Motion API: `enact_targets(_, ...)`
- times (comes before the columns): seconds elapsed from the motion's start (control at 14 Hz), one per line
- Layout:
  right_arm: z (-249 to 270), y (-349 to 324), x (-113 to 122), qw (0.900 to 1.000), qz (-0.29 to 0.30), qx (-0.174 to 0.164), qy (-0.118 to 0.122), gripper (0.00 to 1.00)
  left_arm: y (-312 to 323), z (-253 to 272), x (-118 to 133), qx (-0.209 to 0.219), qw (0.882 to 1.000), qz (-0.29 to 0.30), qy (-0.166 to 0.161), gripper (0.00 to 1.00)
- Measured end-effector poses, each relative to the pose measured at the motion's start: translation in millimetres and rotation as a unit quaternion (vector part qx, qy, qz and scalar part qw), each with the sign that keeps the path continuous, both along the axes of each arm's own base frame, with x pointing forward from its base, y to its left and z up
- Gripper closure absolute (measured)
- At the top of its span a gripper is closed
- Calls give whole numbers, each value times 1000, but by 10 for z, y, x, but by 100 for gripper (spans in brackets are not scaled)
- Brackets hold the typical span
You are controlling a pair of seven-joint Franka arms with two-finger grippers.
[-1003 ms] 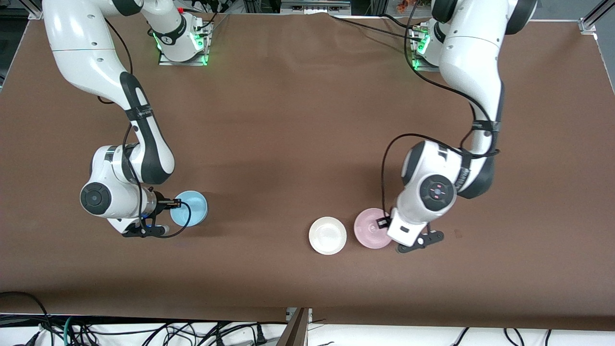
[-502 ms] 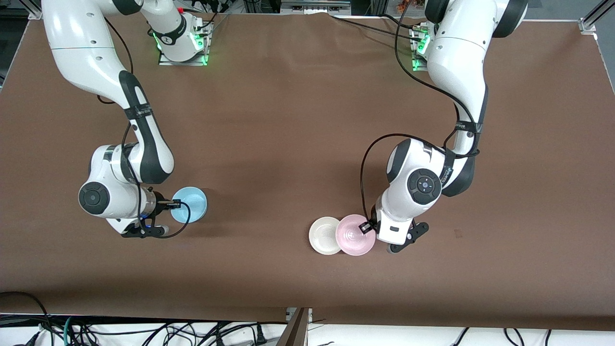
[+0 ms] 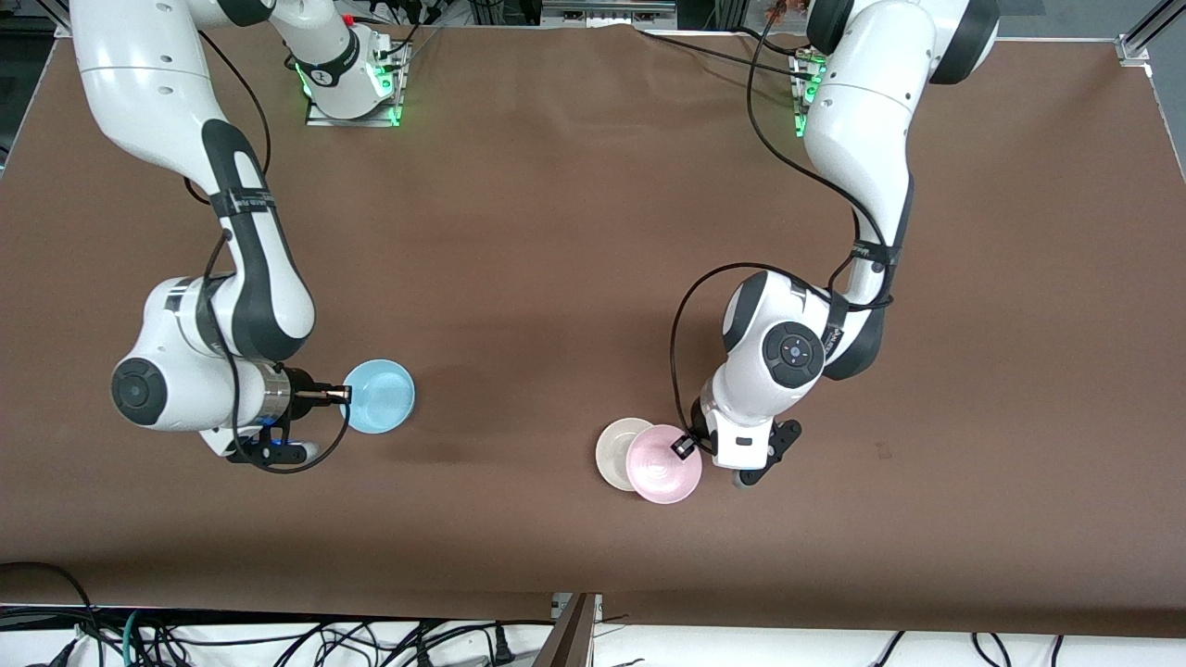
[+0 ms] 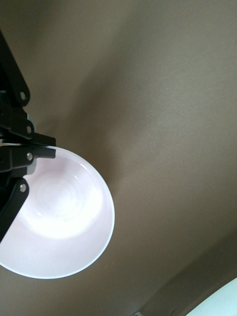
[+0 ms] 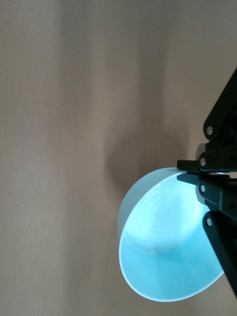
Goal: Stack pink and blue bowls on white bowl
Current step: 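Lower the pink bowl into the white bowl with the left gripper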
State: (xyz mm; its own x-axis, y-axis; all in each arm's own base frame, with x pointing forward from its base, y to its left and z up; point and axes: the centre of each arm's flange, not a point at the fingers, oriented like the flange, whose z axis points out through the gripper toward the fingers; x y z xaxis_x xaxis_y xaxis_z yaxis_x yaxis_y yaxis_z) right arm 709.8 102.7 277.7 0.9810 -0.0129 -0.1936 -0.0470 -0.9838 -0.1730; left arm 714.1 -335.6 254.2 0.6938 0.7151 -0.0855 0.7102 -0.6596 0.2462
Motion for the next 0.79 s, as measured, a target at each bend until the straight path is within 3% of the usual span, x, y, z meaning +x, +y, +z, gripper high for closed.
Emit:
enact_targets(0.29, 180, 192, 16, 1000, -24, -1, 10, 97, 26, 75, 69, -47, 998, 37, 5, 97)
enact_targets(0.79, 242, 341, 4, 999, -31, -4, 14, 97, -24, -28, 55, -49, 998, 44, 11, 97)
